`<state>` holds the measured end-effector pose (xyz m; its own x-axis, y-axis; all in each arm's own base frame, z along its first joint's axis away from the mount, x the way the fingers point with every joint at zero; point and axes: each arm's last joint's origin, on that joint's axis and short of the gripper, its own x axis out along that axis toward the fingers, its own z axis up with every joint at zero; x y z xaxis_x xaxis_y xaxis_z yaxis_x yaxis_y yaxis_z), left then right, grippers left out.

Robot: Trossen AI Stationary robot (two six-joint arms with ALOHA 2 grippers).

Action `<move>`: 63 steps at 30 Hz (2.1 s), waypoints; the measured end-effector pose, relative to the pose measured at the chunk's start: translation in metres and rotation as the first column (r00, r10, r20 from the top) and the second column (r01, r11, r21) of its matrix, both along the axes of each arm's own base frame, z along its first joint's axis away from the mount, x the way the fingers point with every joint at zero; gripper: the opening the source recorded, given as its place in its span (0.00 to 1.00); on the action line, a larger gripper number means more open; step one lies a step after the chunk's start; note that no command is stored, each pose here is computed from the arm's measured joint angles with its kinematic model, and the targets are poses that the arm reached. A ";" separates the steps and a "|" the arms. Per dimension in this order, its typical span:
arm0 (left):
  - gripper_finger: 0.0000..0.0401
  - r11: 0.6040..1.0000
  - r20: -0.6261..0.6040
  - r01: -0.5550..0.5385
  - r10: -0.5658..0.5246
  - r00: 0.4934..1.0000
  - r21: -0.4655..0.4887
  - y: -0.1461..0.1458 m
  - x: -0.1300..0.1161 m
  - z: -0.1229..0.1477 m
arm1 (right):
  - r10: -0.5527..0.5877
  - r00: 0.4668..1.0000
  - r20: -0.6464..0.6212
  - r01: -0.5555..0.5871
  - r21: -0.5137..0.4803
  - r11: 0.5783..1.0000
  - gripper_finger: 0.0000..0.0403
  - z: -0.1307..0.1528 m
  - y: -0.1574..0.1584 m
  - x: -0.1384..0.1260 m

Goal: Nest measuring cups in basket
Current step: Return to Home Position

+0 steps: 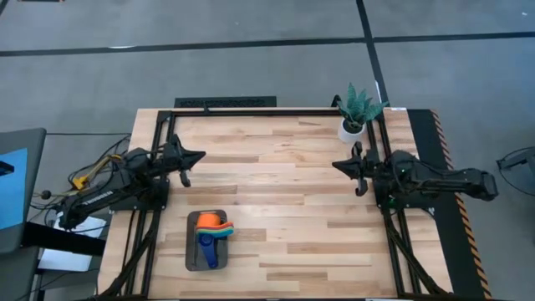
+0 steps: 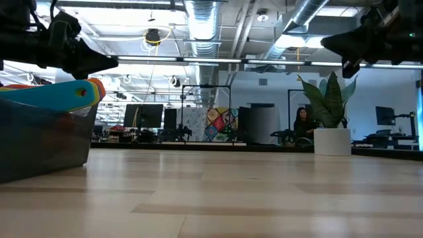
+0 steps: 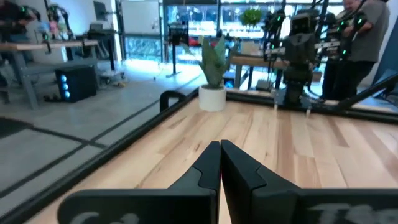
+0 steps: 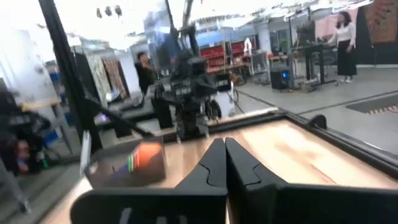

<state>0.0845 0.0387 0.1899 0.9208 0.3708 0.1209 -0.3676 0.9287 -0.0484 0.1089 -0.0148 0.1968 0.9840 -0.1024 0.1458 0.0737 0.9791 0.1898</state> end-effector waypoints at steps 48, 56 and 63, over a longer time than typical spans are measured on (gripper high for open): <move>0.00 0.979 -0.014 0.146 -0.150 0.989 -0.141 -0.009 0.008 -0.019 | -0.005 0.990 -0.137 0.005 -0.003 1.000 0.14 -0.031 0.004 -0.011; 0.00 0.979 -0.015 0.145 -0.149 0.989 -0.142 -0.009 0.008 -0.019 | -0.005 0.990 -0.141 0.004 -0.003 1.000 0.14 -0.031 0.004 -0.011; 0.00 0.979 -0.016 0.145 -0.149 0.989 -0.143 -0.009 0.008 -0.019 | -0.004 0.990 -0.143 0.004 -0.003 1.000 0.14 -0.031 0.004 -0.011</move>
<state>0.0927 0.0296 0.1704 0.9687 0.2428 0.0518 -0.2306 0.9573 -0.1744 0.0979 -0.0108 0.1656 0.9943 -0.1062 0.0036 0.1040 0.9791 0.1747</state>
